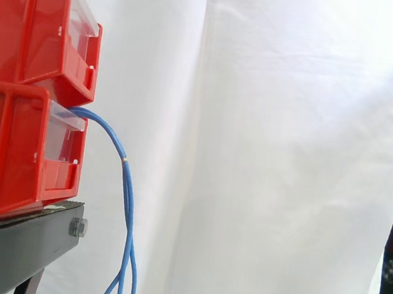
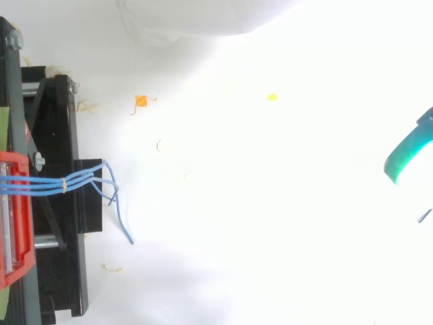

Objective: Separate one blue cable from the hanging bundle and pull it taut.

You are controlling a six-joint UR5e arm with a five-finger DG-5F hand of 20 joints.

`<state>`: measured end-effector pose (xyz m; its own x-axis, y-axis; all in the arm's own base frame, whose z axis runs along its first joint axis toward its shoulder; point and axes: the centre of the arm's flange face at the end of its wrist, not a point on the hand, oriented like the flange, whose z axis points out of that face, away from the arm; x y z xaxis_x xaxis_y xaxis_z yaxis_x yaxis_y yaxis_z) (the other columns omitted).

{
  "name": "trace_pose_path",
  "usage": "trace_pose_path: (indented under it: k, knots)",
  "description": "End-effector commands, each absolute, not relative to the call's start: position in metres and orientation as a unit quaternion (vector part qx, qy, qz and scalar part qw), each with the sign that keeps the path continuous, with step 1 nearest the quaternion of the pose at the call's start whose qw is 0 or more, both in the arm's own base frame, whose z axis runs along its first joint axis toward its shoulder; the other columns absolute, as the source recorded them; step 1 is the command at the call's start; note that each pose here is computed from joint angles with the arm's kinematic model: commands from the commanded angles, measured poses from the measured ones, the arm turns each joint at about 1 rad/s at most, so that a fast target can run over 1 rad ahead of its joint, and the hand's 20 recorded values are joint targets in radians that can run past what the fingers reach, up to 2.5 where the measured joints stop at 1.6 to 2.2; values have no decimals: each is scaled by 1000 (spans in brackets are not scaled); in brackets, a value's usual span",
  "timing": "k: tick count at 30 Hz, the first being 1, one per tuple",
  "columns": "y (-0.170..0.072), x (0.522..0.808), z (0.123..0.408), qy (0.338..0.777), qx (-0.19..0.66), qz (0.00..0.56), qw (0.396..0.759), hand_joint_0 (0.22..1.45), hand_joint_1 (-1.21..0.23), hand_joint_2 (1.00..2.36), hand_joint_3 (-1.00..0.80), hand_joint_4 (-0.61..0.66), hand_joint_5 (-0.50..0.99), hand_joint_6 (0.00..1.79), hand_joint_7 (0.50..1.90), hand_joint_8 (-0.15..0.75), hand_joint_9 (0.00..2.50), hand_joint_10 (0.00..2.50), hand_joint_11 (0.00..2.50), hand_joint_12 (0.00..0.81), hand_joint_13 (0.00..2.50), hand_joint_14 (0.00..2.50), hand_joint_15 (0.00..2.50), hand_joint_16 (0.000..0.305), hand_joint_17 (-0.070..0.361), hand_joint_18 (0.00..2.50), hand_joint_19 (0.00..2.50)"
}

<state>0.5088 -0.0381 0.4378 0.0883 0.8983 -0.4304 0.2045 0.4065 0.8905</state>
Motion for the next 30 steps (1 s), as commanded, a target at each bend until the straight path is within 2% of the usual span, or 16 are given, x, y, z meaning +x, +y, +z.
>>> trace_pose_path:
  k: [1,4,6,9,11,12,14,16,18,22,24,26,27,28,30]
  knots:
    - [-39,509,438,605,455,301,580,356,-556,1000,-500,249,-216,501,640,377,1224,6,194,454,1272,11,342,77,174,1568,24]
    - [-41,509,439,602,456,305,580,359,-551,1000,-500,241,-216,501,642,365,1220,7,223,447,1232,12,352,72,161,1422,67]
    - [-41,510,439,601,454,308,581,359,-554,1000,-500,233,-215,501,641,346,1177,7,224,427,1097,11,348,69,154,1205,90]
    - [-41,517,442,592,439,310,600,358,-545,1000,-500,226,-218,501,641,354,1158,6,220,437,1073,11,336,69,156,1182,82]
    - [-42,517,443,595,430,302,608,357,-545,1000,-500,227,-219,501,641,355,1156,6,214,446,1091,11,334,70,158,1236,66]
    - [-45,517,444,608,410,279,620,355,-543,1000,-500,230,-220,501,642,367,1172,6,222,455,1155,11,333,71,161,1330,54]
    - [-47,518,443,609,409,274,622,354,-541,1000,-500,232,-221,501,643,362,1218,7,227,459,1246,11,343,74,167,1493,32]
    - [-52,519,444,601,411,275,627,351,-538,1000,-500,237,-222,501,639,365,1297,8,270,462,1320,11,347,76,172,1610,19]
    - [-53,523,441,597,413,277,629,349,-528,1000,-500,243,-226,501,641,350,1486,12,368,462,1479,13,403,81,183,1813,34]
    - [-58,538,424,585,428,295,623,346,-517,1000,-500,250,-228,501,644,314,1679,19,670,433,1590,18,581,86,194,1884,87]
    - [-59,548,408,582,439,312,609,345,-515,1000,-500,252,-227,501,646,308,1698,23,735,432,1603,19,605,86,195,1887,87]
    - [-60,551,405,580,442,320,605,345,-516,1000,-500,252,-226,501,648,306,1709,23,750,431,1594,18,608,87,195,1880,92]
    - [-61,559,391,579,448,328,597,345,-515,1000,-500,252,-225,501,649,310,1706,23,757,438,1593,18,609,87,195,1860,95]
    - [-61,559,391,579,448,328,597,344,-516,1000,-500,252,-224,501,649,307,1696,24,755,435,1592,20,610,87,195,1854,106]
    - [-64,577,374,572,449,343,595,345,-516,1000,-500,253,-223,501,651,307,1695,23,748,439,1588,20,605,86,194,1851,113]
